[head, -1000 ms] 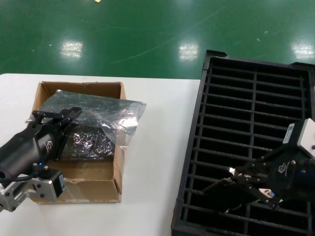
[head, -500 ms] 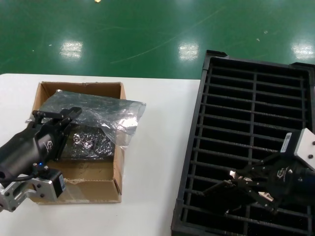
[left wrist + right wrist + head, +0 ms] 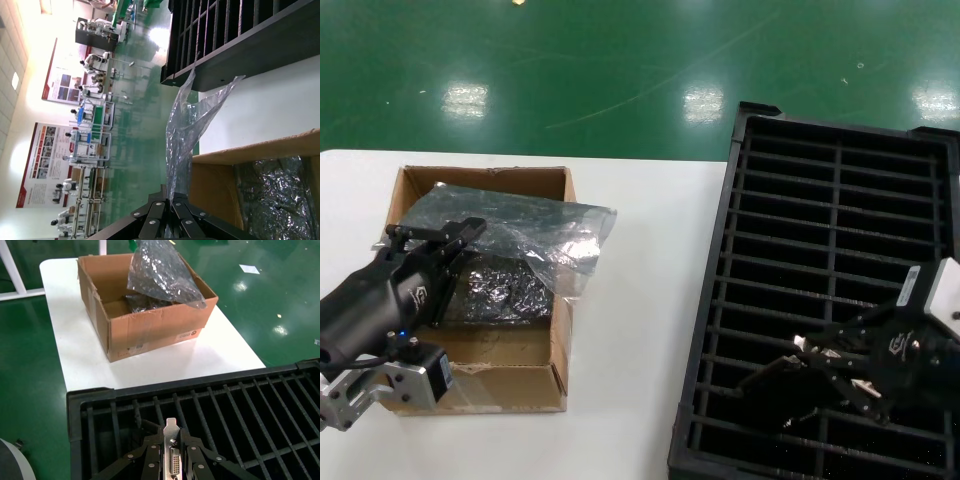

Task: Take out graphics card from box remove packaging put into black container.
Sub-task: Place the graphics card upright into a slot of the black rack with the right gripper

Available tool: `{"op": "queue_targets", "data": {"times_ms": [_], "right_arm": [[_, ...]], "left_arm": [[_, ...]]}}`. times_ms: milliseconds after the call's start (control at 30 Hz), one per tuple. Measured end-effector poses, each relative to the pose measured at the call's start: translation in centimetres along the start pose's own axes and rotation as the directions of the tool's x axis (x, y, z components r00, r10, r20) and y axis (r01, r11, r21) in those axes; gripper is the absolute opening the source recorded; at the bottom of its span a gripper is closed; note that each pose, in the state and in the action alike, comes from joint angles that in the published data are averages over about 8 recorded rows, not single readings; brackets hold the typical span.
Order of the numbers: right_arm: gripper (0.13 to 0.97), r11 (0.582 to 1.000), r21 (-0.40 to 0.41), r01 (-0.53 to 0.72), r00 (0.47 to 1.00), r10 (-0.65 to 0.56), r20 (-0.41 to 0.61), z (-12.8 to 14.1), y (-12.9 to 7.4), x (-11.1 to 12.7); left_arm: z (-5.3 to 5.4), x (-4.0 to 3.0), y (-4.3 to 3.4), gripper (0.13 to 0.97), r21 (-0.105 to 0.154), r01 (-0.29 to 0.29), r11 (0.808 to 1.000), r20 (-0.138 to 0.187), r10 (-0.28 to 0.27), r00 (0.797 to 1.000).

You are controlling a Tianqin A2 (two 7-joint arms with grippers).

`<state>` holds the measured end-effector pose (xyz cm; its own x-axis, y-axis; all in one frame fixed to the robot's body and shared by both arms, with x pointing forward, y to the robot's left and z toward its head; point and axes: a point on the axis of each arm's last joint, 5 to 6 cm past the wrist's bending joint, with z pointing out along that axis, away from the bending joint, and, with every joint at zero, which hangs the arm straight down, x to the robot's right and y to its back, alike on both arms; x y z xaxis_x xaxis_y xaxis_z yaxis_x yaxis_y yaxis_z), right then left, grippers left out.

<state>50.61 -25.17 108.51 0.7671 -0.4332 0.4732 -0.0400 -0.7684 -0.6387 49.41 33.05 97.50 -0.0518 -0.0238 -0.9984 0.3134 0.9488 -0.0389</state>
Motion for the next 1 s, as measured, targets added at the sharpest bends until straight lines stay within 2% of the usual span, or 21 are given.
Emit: {"op": "queue_targets", "data": {"times_ms": [533, 1000], "right_arm": [[0.186, 0.999, -0.016, 0.036, 0.999, -0.036, -0.023, 1.0, 0.8, -0.6], [0.186, 0.993, -0.014, 0.114, 0.993, -0.114, -0.007, 2.0, 0.2, -1.3]], "left_arm": [[0.0, 0.00, 0.00, 0.139, 0.000, 0.000, 1.000, 0.000, 0.000, 1.000], [0.0, 0.00, 0.00, 0.139, 0.000, 0.000, 1.000, 0.000, 0.000, 1.000]]}}
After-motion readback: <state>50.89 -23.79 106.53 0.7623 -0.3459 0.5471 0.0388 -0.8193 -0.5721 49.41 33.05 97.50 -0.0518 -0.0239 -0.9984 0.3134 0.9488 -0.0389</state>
